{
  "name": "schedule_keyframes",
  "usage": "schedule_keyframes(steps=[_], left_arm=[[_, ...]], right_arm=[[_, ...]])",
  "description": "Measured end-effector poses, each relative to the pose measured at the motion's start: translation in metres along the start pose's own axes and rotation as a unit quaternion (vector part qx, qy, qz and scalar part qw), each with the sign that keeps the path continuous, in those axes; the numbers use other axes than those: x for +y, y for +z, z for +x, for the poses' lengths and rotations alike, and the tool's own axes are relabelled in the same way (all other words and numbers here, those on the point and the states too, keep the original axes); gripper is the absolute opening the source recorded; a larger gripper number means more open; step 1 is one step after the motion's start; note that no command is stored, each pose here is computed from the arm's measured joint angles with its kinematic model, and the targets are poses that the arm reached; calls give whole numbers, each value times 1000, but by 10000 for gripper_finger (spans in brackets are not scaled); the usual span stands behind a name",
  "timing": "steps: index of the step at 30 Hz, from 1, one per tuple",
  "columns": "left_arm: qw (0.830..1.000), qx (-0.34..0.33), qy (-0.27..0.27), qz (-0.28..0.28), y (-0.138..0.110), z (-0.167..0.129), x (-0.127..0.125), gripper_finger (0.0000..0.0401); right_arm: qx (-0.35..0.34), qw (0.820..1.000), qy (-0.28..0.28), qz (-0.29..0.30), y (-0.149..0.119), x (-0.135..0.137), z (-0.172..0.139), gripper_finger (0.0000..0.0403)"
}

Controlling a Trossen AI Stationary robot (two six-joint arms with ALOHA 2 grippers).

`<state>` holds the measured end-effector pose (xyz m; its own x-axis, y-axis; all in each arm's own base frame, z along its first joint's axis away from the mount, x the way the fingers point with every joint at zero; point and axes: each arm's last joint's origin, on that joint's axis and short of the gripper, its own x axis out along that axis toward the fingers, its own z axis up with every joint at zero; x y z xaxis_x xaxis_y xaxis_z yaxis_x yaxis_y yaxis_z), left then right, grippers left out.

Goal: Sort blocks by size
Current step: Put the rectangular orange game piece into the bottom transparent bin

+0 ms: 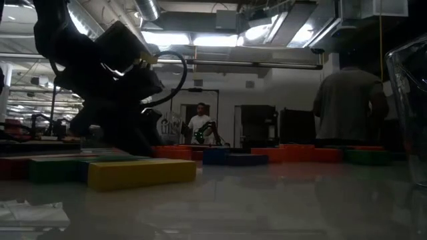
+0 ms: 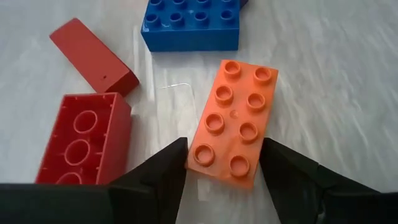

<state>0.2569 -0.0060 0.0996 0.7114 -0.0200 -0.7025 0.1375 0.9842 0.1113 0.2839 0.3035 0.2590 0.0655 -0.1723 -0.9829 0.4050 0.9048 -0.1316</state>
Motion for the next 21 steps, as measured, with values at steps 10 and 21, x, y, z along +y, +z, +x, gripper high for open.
schedule_keyframes(steps=[10, 21], left_arm=[[994, -92, -41, -40, 28, 0, -10, 123], [973, -205, -110, -13, 90, -9, -42, 123]], right_arm=[[-17, 1000, 2, -12, 0, -6, -9, 269], [-228, 971, -64, -27, 23, -12, -13, 269]])
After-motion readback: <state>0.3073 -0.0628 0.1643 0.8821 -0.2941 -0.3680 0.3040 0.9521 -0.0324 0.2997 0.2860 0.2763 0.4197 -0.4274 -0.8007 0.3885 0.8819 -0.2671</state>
